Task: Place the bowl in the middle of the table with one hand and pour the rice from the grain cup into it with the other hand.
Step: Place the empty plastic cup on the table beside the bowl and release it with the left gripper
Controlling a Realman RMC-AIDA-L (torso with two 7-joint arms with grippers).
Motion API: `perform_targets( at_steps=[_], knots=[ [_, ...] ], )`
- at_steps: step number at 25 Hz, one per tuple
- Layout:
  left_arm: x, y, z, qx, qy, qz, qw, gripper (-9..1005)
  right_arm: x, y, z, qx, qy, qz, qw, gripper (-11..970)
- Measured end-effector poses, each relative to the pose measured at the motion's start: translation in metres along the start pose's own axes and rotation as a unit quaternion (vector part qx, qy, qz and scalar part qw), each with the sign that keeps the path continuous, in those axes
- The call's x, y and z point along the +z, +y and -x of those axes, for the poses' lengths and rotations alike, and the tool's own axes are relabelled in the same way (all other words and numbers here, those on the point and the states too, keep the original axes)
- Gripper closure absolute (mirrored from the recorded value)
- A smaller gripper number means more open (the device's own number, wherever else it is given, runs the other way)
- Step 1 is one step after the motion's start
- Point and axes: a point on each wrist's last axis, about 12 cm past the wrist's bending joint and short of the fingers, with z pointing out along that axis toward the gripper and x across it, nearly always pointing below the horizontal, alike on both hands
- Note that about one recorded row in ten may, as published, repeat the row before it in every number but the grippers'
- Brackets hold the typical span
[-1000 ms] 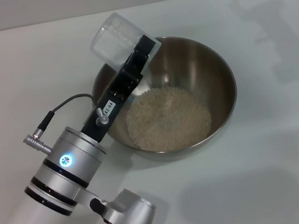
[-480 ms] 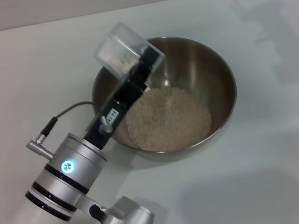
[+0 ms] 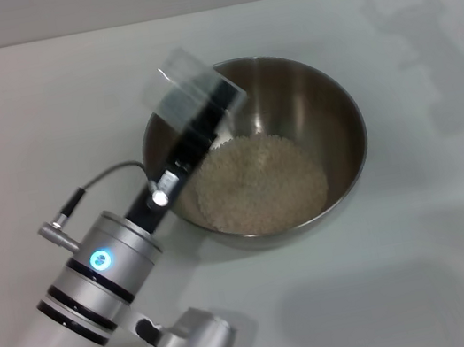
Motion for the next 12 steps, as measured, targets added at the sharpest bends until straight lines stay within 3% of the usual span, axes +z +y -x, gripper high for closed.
perform_targets(
  at_steps=[5, 12],
  knots=[
    [-0.0047, 0.0002, 0.0071, -0.01, -0.01, -0.005, 1.0, 971, -0.0008, -0.0008, -0.0003, -0.001, 0.001, -0.001, 1.0, 209],
    [-0.0029, 0.001, 0.0004, -0.025, 0.019, -0.006, 0.999, 972, -0.0021, -0.0021, -0.0014, -0.003, 0.004, -0.003, 1.0, 210]
  ],
)
